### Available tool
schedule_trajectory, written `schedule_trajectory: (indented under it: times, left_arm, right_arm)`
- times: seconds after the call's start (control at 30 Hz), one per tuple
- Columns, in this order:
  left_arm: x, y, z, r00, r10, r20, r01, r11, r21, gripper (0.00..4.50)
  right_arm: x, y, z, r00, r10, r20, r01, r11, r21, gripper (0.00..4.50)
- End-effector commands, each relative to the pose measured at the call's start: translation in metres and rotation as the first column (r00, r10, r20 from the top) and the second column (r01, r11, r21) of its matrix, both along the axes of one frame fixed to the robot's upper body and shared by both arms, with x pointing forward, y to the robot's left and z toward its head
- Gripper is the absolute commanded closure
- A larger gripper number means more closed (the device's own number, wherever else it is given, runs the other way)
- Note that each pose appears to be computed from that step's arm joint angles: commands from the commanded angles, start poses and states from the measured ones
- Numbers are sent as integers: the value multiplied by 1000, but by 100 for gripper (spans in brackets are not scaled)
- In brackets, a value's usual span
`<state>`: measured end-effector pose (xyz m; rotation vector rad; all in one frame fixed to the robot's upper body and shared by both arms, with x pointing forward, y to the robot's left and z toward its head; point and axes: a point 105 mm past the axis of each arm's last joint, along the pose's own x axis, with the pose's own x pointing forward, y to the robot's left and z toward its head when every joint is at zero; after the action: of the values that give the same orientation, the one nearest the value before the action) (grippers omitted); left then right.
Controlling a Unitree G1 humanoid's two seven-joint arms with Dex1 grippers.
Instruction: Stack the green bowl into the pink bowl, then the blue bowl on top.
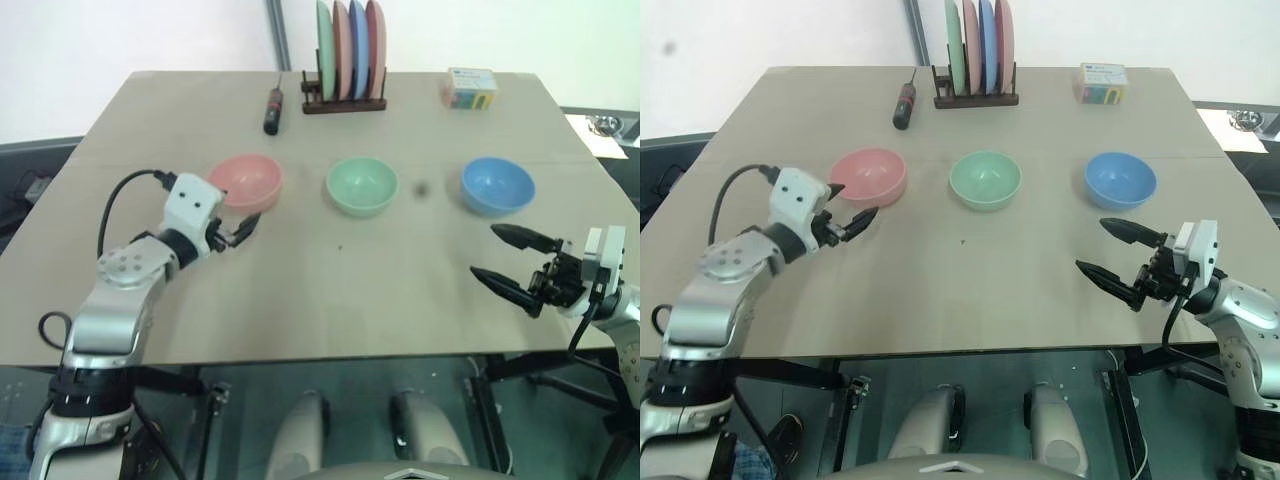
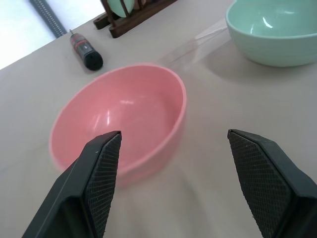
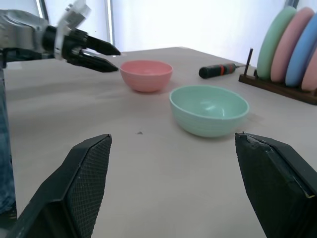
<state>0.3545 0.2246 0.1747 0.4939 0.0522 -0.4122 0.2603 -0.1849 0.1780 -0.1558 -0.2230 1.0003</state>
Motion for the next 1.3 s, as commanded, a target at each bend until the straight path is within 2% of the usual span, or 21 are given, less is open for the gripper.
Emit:
schedule_trajectory:
  times: [0.03, 0.2, 0.3, 0.4, 0.53, 0.6, 0.63, 0.87, 1.0, 1.07, 1.13, 1.2, 1.3]
  left_arm:
    - [19, -4, 2, 999, -43, 29, 40, 994, 100, 83]
    - [36, -6, -3, 997, -78, -1, 78, 983, 165, 83]
    - [42, -4, -17, 991, -98, -89, 115, 969, 217, 83]
    - [44, -7, -21, 980, -143, -142, 174, 955, 240, 160]
    - [46, -13, -15, 969, -191, -159, 221, 954, 204, 319]
    - [45, -14, -14, 965, -205, -164, 236, 949, 207, 417]
    - [44, -16, -12, 963, -215, -163, 247, 946, 210, 441]
    - [20, -43, -3, 901, -390, -192, 428, 873, 235, 441]
    - [-27, -78, -13, 736, -589, -334, 665, 721, 195, 441]
    - [-59, -91, -24, 600, -668, -440, 783, 602, 154, 441]
    - [-81, -97, -30, 493, -708, -506, 852, 510, 118, 441]
    - [-82, -102, -31, 480, -716, -507, 863, 490, 125, 441]
    - [-65, -110, -26, 538, -710, -456, 837, 516, 183, 441]
  right_arm:
    - [-6, 9, 15, 998, 27, 62, -27, 1000, 12, 32]
    - [-8, 13, 20, 996, 22, 84, -24, 999, 25, 32]
    - [-9, 14, 21, 996, 18, 89, -21, 999, 32, 32]
    - [-9, 13, 21, 996, 14, 89, -17, 999, 33, 17]
    - [-10, 11, 20, 996, 7, 86, -10, 999, 32, 17]
    - [-10, 11, 18, 996, 4, 84, -6, 999, 31, 17]
    - [-10, 11, 17, 997, 3, 83, -5, 999, 31, 17]
    - [-8, 10, 15, 997, 3, 77, -5, 999, 32, 17]
    - [-6, 10, 15, 997, 7, 76, -9, 1000, 28, 17]
    - [-5, 10, 15, 997, 10, 77, -12, 1000, 26, 17]
    - [-5, 10, 16, 997, 13, 77, -15, 1000, 25, 17]
    - [-5, 10, 16, 997, 15, 77, -17, 1000, 25, 17]
    - [-6, 10, 15, 997, 13, 78, -15, 1000, 27, 17]
